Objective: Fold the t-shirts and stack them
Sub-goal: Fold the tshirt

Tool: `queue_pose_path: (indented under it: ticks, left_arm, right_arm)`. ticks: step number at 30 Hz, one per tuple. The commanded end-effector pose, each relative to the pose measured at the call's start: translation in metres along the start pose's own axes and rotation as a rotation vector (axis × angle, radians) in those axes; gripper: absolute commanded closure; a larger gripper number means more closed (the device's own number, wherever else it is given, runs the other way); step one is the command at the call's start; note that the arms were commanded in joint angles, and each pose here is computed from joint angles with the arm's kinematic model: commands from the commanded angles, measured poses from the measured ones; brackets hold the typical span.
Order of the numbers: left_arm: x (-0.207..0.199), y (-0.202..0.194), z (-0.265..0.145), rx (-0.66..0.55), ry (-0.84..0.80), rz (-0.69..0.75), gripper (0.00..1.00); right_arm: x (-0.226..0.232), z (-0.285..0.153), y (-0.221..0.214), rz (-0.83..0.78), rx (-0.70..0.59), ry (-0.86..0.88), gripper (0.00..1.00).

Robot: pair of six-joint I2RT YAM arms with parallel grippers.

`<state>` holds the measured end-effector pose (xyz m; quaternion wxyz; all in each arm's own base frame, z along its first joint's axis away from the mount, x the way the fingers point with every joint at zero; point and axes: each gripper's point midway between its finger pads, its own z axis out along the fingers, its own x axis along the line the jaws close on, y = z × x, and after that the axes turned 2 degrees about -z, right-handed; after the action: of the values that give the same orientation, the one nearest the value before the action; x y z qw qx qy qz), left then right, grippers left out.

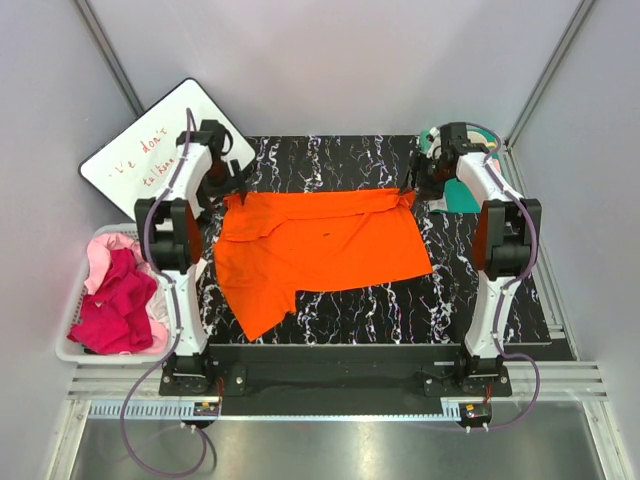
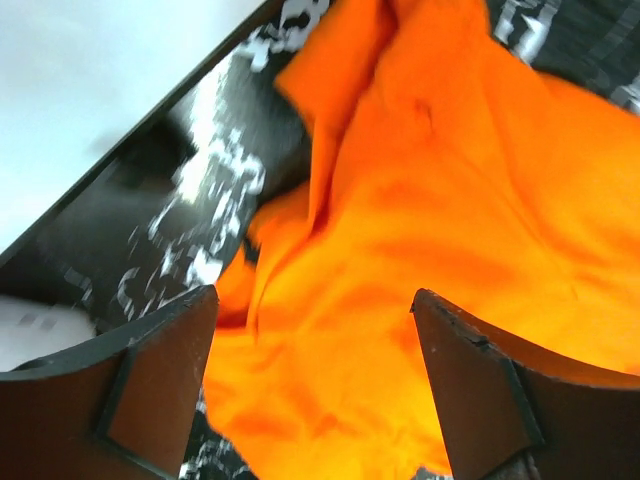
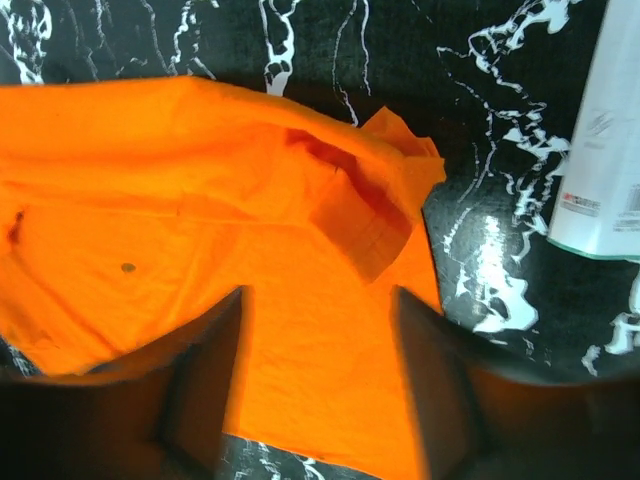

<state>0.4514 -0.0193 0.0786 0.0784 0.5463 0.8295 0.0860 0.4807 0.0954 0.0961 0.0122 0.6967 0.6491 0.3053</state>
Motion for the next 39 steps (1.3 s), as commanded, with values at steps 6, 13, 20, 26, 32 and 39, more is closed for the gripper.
queue_pose_path:
  ticks: [6, 13, 20, 26, 32, 39]
  left_arm:
    - [-0.007, 0.004, -0.054, -0.131, -0.057, 0.034, 0.14]
    - [-0.009, -0.004, -0.049, -0.110, -0.059, 0.048, 0.14]
    - [-0.007, -0.012, -0.040, -0.081, -0.044, 0.056, 0.14]
    - [-0.005, -0.024, -0.026, -0.040, -0.021, 0.067, 0.14]
    - [-0.003, -0.033, -0.015, -0.009, -0.002, 0.075, 0.14]
    - [-0.001, -0.038, -0.012, 0.008, 0.005, 0.077, 0.14]
  right_arm:
    - [0.002, 0.048, -0.001, 0.084, 0.073, 0.092, 0.67]
    - [-0.001, 0.054, 0.003, 0.065, 0.063, 0.078, 0.64]
    - [-0.003, 0.054, -0.009, 0.075, 0.090, 0.080, 1.00]
    - [-0.005, 0.027, -0.005, 0.040, 0.062, 0.017, 1.00]
    - [-0.009, -0.012, 0.010, -0.043, -0.007, -0.082, 1.00]
    - [-0.012, -0.020, -0.018, -0.034, 0.070, -0.093, 1.00]
